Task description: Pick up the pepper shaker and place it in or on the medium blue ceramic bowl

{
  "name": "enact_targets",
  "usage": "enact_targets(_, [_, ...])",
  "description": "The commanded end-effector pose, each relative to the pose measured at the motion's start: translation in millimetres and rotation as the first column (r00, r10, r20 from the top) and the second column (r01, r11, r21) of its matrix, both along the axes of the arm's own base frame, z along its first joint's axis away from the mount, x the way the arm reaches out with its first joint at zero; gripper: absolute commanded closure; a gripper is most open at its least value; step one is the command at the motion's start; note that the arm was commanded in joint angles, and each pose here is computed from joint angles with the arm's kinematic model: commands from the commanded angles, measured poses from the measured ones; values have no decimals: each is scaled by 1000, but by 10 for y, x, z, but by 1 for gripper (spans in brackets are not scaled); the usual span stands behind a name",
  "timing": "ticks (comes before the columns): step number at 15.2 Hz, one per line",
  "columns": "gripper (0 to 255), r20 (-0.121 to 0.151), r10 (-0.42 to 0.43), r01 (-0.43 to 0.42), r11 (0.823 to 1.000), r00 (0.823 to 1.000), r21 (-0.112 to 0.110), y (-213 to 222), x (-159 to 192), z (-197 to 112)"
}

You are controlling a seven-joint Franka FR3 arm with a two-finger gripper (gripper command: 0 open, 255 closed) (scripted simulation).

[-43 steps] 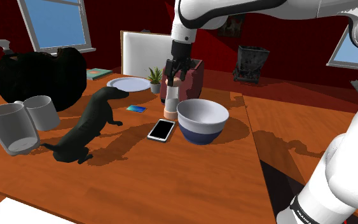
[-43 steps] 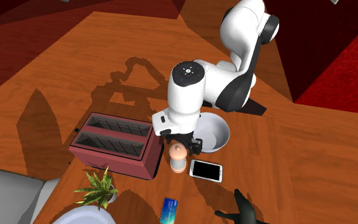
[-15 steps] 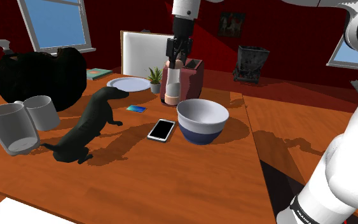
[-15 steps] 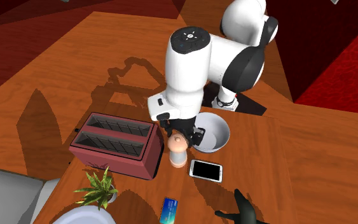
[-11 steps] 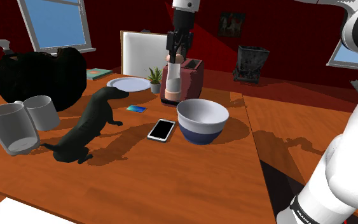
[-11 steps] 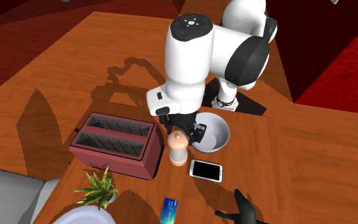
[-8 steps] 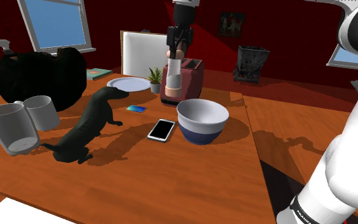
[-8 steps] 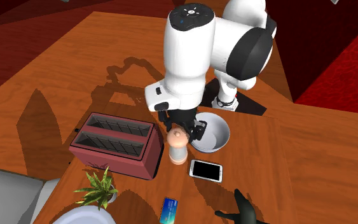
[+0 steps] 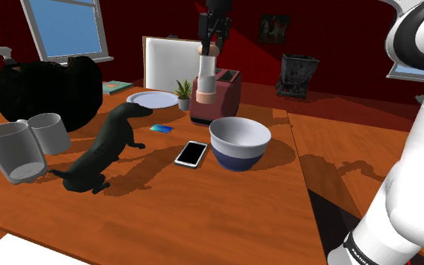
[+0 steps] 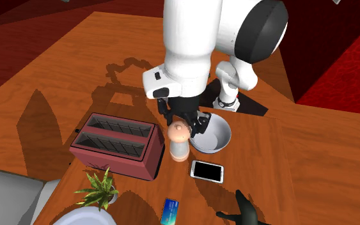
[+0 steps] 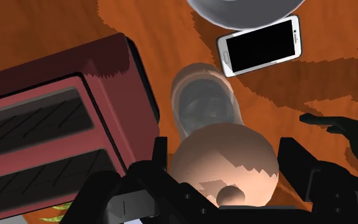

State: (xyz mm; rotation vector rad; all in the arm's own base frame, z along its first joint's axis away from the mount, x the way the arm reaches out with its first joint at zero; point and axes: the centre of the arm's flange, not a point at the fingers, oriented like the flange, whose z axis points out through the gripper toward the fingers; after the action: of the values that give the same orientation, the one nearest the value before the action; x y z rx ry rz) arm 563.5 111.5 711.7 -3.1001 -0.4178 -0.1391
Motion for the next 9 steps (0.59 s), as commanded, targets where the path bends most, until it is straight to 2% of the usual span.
enact_targets(1, [255, 0, 0, 0, 1000, 1000, 0, -1, 4, 108])
enact_targets(6, [255, 0, 0, 0, 1000, 1000, 0, -1, 4, 344])
enact_targets(9, [255, 0, 0, 0, 1000, 1000, 0, 18, -364, 489])
